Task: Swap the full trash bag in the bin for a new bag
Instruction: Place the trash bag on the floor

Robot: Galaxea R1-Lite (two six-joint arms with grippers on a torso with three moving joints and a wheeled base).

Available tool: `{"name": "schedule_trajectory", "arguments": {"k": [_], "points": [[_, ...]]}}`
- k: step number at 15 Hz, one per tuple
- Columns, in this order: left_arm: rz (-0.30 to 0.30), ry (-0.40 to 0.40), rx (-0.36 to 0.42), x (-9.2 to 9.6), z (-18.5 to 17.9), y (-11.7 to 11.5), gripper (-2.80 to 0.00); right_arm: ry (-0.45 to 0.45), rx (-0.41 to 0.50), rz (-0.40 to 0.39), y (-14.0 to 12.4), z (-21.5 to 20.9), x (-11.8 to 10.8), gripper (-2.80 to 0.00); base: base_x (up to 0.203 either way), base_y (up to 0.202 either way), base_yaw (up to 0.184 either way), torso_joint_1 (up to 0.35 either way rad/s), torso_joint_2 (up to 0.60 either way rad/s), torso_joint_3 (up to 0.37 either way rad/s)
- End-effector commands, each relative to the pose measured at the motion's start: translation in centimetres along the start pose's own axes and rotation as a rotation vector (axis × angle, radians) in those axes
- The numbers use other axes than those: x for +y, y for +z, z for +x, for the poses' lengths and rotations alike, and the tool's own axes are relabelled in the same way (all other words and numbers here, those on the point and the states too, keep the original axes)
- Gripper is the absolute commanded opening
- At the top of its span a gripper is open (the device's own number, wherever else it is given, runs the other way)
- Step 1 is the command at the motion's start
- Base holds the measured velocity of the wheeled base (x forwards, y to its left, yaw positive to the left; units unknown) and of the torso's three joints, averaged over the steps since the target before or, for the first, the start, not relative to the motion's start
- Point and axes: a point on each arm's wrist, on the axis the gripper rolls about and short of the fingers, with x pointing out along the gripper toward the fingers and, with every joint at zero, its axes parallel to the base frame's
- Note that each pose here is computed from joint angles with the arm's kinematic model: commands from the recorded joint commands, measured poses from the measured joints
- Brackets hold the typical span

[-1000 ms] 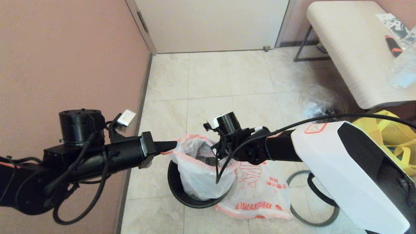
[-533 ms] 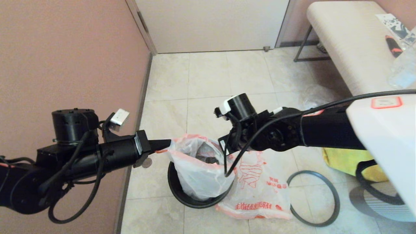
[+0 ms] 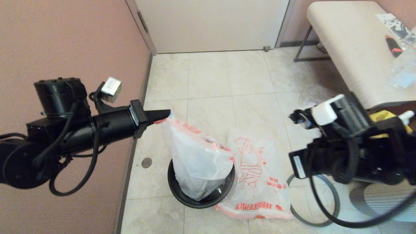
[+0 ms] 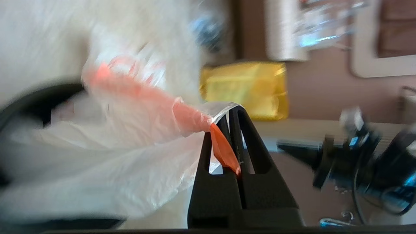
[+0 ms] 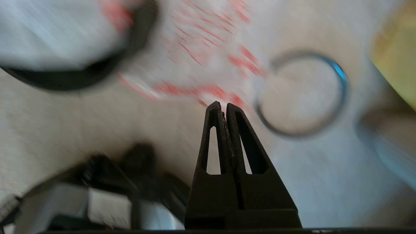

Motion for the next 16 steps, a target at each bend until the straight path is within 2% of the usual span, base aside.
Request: {"name": "schedule_trajectory", "arguments": {"k": [1, 6, 9, 12, 14, 15, 16], "points": [[0.053, -0.071, -0.055, -3.5, -1.2, 2.1, -2.80, -0.022, -0.071, 0.067, -3.3, -5.5, -4.1, -2.80, 0.000, 0.000, 0.000, 0.000, 0.00, 0.000], [0.128, -0.131, -0.156, -9.2, -5.1, 6.1, -2.80, -0.076, -0.046, 0.111, -8.8, -8.1, -7.2, -2.80, 0.000, 0.000, 0.000, 0.000, 0.00, 0.000], [0.163, -0.123, -0.226, -13.1, -8.7, 9.2, -2.80, -0.082, -0.046, 0.117, -9.3, -8.3, -7.4, -2.80, 0.000, 0.000, 0.000, 0.000, 0.00, 0.000], [0.206, -0.082, -0.329, -16.3, -12.6, 11.6, -2.80, -0.080, -0.061, 0.127, -9.4, -8.7, -7.5, -2.80, 0.000, 0.000, 0.000, 0.000, 0.00, 0.000], [0.223, -0.049, -0.400, -18.0, -13.9, 12.6, -2.80, -0.081, -0.055, 0.128, -9.7, -8.6, -7.6, -2.80, 0.000, 0.000, 0.000, 0.000, 0.00, 0.000], [0.241, -0.006, -0.447, -18.6, -14.3, 13.3, -2.80, -0.079, -0.060, 0.130, -9.8, -8.7, -7.6, -2.80, 0.000, 0.000, 0.000, 0.000, 0.00, 0.000], [0.281, 0.076, -0.478, -18.4, -14.1, 13.6, -2.80, -0.078, -0.065, 0.130, -9.8, -8.8, -7.6, -2.80, 0.000, 0.000, 0.000, 0.000, 0.00, 0.000]]}}
